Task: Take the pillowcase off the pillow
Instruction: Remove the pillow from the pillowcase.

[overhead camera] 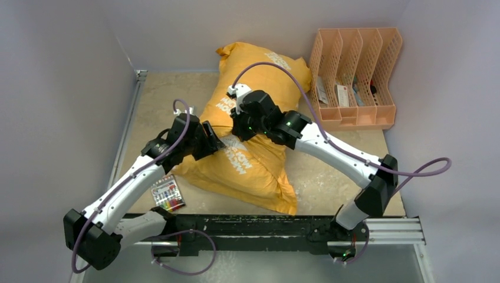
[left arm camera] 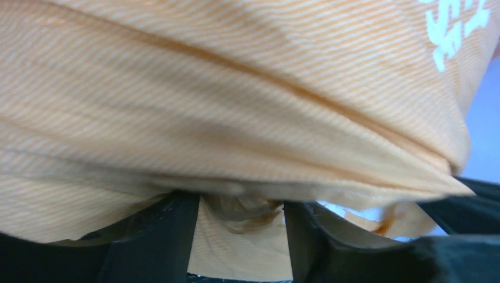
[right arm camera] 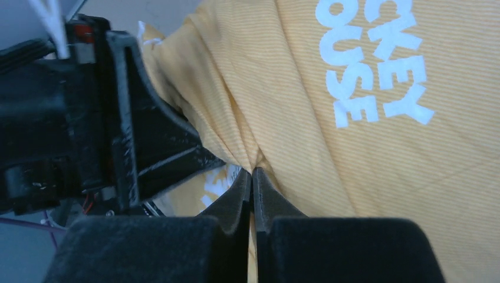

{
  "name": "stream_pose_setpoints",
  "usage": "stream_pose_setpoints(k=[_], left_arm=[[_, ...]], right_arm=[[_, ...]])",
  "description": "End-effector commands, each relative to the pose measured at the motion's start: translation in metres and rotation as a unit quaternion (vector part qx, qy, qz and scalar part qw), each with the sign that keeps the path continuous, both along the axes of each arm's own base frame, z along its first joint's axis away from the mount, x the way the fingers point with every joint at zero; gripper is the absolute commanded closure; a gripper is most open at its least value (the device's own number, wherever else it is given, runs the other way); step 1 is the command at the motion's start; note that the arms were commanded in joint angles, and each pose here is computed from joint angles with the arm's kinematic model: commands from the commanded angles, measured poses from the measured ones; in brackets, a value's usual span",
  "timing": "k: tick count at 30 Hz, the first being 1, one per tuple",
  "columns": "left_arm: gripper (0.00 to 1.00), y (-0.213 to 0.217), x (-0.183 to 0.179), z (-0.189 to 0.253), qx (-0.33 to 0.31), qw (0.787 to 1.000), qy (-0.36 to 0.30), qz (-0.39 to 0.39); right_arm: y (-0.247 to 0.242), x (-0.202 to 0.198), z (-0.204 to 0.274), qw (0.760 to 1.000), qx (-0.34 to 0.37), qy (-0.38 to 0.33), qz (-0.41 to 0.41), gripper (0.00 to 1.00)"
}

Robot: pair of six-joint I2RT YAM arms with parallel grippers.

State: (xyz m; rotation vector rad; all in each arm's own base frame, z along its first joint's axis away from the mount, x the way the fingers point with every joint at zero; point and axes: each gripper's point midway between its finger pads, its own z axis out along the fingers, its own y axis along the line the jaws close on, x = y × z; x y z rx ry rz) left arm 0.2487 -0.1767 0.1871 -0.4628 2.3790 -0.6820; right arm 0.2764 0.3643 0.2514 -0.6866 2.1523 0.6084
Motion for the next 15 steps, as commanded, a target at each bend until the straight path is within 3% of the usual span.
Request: stream_pose_setpoints(k=[1, 2, 3, 4, 8, 15], left_arm=[[0.58, -0.002, 0.021, 0.009, 0.026, 0.999, -0.043, -0.016], [0.72, 0.009, 0.017, 0.001, 0.062, 0.998, -0.028, -0.01], [0.93, 0.022, 0.013, -0.007, 0.096, 0.995, -0.013, -0.001], [1.0, 0.032, 0.006, -0.012, 0.12, 0.993, -0.001, 0.003], [1.0, 0.052, -0.023, -0.02, 0.129, 0.991, 0.012, 0.015], [1.0, 0.127, -0.083, -0.035, 0.207, 0.966, 0.073, 0.137]], right_arm=[[-0.005, 0.0, 0.043, 0.997, 0.043, -0.059, 0.004, 1.0], [-0.009, 0.004, 0.043, 0.997, 0.036, -0.065, -0.009, 1.0], [-0.016, 0.009, 0.039, 0.997, 0.019, -0.069, -0.028, 1.0], [-0.025, 0.014, 0.035, 0.996, -0.003, -0.074, -0.047, 1.0], [-0.071, 0.059, 0.018, 0.981, -0.094, -0.09, -0.145, 1.0], [-0.134, 0.113, 0.001, 0.953, -0.111, -0.046, -0.277, 1.0]])
